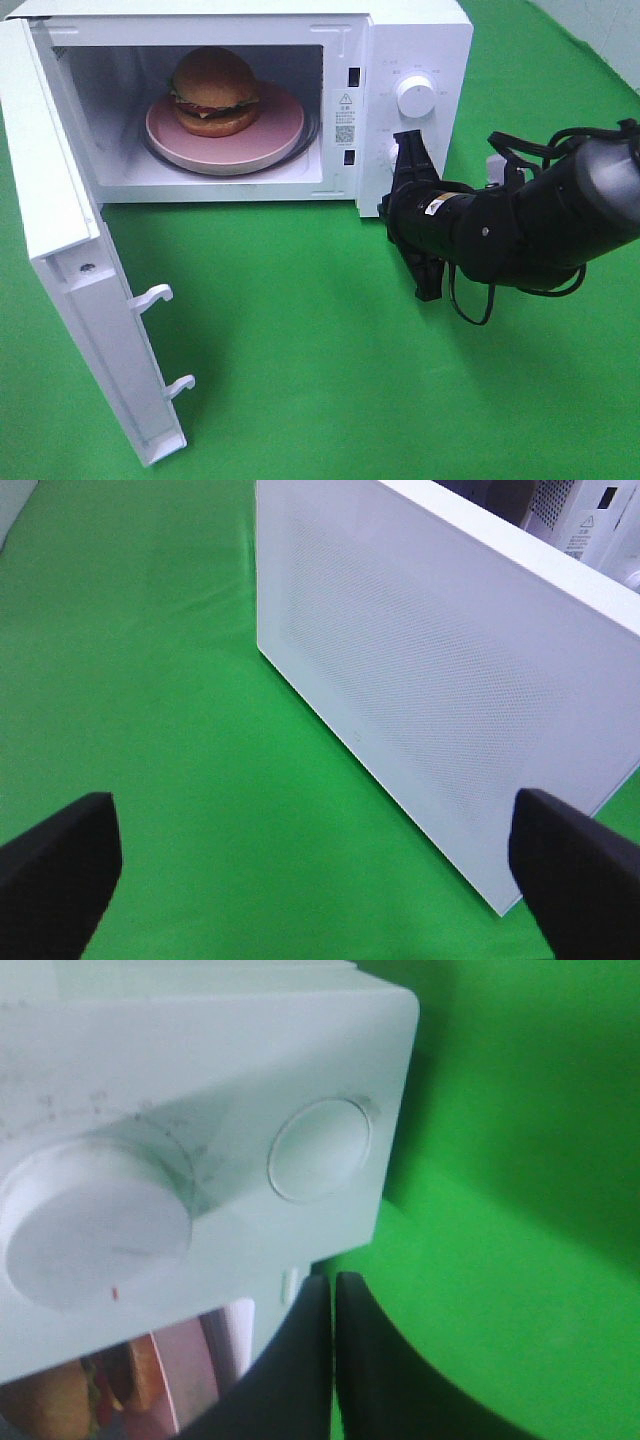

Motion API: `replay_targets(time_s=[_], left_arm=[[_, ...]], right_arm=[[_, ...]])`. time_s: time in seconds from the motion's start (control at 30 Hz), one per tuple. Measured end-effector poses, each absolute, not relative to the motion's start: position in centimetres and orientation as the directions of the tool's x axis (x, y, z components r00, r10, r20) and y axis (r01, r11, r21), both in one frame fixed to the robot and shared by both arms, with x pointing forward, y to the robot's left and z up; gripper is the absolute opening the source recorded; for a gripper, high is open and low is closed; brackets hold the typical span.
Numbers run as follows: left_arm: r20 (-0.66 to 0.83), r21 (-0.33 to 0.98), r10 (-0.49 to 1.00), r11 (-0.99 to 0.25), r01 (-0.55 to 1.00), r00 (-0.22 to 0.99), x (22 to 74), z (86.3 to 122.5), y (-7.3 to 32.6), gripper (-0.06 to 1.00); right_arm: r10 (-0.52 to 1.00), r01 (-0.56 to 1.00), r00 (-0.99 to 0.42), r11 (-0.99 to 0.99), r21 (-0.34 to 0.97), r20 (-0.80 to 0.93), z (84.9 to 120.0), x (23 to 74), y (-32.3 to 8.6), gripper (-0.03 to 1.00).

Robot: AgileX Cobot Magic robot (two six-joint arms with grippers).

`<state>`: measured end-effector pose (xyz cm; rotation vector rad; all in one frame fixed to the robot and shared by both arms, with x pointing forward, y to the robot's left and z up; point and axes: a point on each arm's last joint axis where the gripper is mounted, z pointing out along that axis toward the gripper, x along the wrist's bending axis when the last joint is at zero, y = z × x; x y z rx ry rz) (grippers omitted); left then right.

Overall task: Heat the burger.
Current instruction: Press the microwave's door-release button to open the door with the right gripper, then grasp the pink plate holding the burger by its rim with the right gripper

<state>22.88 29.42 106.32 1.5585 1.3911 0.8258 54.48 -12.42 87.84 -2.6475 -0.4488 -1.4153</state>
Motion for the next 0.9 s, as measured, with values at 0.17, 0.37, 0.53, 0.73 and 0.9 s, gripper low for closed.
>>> replay_targets(time_s=[0.17, 0.37, 0.53, 0.73, 0.9], left_arm=[[-0.068, 0.911, 0.985, -0.002, 0.411, 0.156, 22.9, 106.3, 29.4, 0.97], [-0.068, 0.911, 0.985, -0.002, 0.411, 0.156, 22.9, 106.3, 29.4, 0.97], [-0.068, 0.911, 0.985, -0.002, 0.411, 0.156, 22.9, 106.3, 29.4, 0.97], [-0.068, 0.911, 0.985, -0.002, 0.411, 0.156, 22.9, 106.3, 29.4, 0.97], [-0.068, 0.911, 0.985, -0.002, 0.411, 0.156, 22.9, 106.3, 29.4, 0.97]], right_arm=[[0.417, 0.499, 0.477, -0.853, 0.152, 0.774, 88.8, 53.2, -12.1, 0.01], [0.595, 0.633, 0.379, -0.725, 0.270, 0.709, 89.9, 52.5, -11.9, 0.01], [0.764, 0.751, 0.236, -0.536, 0.386, 0.600, 91.6, 51.4, -12.2, 0.01], [0.844, 0.817, 0.144, -0.396, 0.420, 0.517, 92.9, 50.4, -12.5, 0.01], [0.909, 0.879, 0.029, -0.222, 0.422, 0.417, 93.9, 49.4, -12.7, 0.01]])
